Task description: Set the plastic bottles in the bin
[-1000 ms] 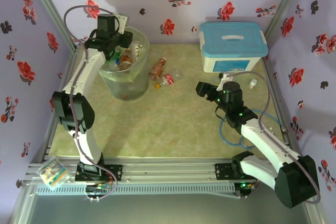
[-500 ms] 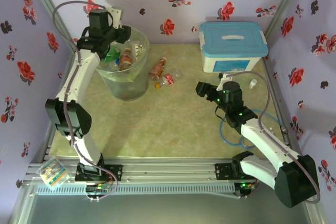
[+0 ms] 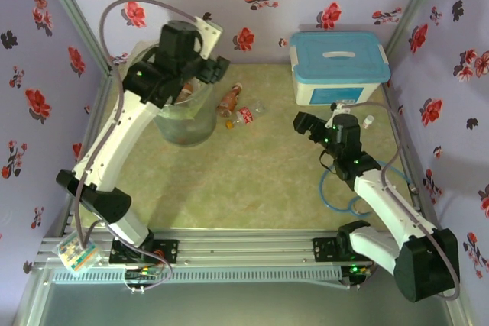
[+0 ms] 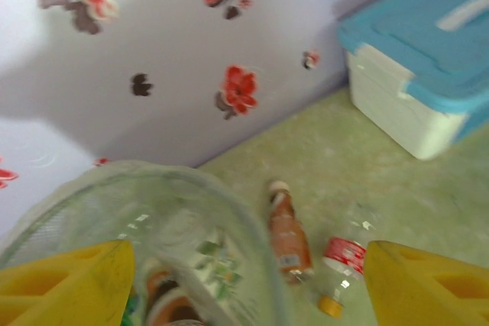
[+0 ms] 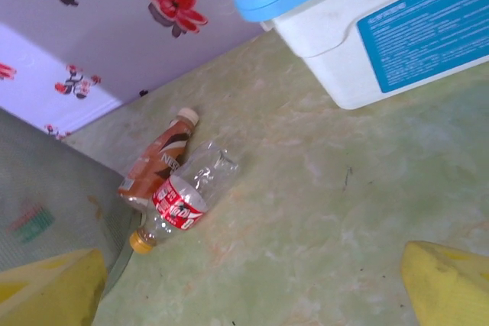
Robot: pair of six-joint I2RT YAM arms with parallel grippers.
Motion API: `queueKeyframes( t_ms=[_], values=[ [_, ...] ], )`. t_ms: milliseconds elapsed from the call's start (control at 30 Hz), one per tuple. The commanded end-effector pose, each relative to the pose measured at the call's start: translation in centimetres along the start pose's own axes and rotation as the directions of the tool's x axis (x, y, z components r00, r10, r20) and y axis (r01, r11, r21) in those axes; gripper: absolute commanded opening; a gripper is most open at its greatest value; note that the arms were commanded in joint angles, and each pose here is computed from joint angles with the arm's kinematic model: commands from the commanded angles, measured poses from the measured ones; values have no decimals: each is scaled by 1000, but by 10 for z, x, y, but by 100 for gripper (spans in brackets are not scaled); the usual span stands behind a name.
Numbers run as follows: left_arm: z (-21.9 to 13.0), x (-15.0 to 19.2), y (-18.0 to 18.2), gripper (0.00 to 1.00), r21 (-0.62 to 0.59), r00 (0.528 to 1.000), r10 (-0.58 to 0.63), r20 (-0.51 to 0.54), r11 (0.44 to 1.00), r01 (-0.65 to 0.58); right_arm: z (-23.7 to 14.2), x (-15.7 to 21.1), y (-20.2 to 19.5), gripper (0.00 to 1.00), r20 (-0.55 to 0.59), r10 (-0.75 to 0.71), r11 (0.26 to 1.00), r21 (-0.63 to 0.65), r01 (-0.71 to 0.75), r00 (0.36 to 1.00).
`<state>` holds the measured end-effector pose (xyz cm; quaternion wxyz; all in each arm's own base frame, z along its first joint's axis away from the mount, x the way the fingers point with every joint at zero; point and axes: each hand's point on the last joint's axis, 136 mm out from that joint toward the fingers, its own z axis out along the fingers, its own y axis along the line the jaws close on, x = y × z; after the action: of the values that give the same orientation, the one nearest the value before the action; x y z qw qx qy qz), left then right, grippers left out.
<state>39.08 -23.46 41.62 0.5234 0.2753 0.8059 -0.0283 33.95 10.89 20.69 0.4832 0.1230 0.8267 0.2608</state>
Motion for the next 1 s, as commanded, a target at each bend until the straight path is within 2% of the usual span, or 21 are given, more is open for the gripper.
queueKeyframes(
  t_ms=[0,133,300,500,733,967],
  values=[
    [-7,17,-14,81,-37,992,79,-96,996,-83,-6,-13,3,99,17,72,996,-55,-71,997],
    [20,38,-60,87,-6,949,227,-219,972,-234,-13,-16,-12,99,8,107,994,-18,-106,994],
    [64,55,-107,89,111,923,255,-288,966,-233,-26,-15,-40,99,28,164,984,63,-165,986],
    [123,95,-150,92,219,872,298,-388,949,-227,-33,-8,-62,99,44,234,967,93,-238,971],
    [185,156,-157,94,256,816,266,-513,955,-149,-35,-4,-68,98,29,257,962,87,-258,966],
    [218,201,-147,96,243,778,215,-590,966,-83,-37,2,-73,99,24,266,959,92,-267,964]
  ],
)
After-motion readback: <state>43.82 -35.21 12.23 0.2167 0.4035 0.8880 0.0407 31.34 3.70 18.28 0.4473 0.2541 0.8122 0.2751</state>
